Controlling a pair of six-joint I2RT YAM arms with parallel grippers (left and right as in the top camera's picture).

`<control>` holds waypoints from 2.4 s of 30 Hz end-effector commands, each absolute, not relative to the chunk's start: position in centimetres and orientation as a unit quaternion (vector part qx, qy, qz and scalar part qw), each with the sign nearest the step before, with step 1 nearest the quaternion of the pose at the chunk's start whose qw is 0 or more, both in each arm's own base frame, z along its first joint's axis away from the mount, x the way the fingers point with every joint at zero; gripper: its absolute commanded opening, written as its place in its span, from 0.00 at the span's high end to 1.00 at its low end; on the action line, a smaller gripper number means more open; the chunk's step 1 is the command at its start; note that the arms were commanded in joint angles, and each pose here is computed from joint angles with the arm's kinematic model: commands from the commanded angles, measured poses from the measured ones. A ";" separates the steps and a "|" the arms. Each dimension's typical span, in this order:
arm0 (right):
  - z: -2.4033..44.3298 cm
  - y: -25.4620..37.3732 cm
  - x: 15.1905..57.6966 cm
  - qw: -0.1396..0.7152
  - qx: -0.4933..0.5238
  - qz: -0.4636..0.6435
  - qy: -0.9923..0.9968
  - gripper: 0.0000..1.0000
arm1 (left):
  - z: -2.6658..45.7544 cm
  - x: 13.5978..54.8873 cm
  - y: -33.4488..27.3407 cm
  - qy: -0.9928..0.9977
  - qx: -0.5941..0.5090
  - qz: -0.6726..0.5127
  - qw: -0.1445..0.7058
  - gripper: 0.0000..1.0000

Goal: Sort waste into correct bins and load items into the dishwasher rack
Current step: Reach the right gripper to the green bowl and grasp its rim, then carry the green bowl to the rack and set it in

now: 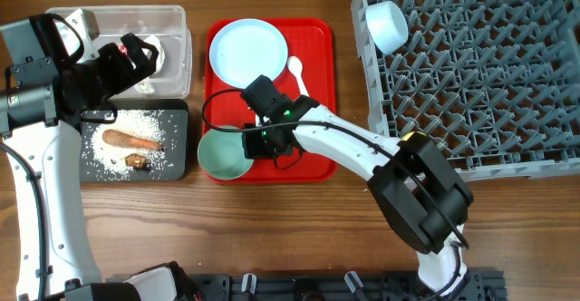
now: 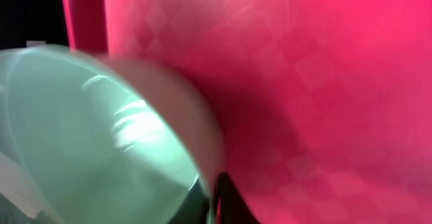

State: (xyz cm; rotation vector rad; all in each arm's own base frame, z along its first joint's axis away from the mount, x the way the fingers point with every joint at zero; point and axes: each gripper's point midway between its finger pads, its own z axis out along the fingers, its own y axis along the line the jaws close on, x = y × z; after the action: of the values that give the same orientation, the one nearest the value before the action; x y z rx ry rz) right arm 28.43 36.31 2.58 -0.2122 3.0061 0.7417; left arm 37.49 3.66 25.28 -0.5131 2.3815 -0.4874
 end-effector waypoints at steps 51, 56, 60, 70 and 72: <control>18.7 -1.3 43.0 0.145 -0.174 -0.605 0.764 0.96 | 25.6 37.6 3.9 0.907 -0.192 -0.182 0.329 0.00; 18.6 -0.3 43.6 0.163 -0.174 -0.602 0.762 0.96 | 25.6 37.6 3.9 0.907 -0.192 -0.182 0.329 0.00; 18.5 1.2 43.7 0.160 -0.205 -0.598 0.758 0.96 | 25.6 37.6 3.9 0.907 -0.192 -0.182 0.329 0.00; 17.7 5.1 43.7 0.180 -0.257 -0.574 0.757 0.96 | 25.6 37.6 3.9 0.907 -0.192 -0.182 0.329 0.00; 17.1 5.8 43.8 0.184 -0.268 -0.557 0.764 0.90 | 25.6 37.6 3.9 0.907 -0.192 -0.182 0.329 0.00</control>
State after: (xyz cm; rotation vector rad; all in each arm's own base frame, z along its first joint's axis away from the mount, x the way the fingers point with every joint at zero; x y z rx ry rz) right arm 43.45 3.81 19.12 -0.6519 2.1235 -1.6684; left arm 37.49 3.66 25.28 -0.5127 2.3816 -0.4873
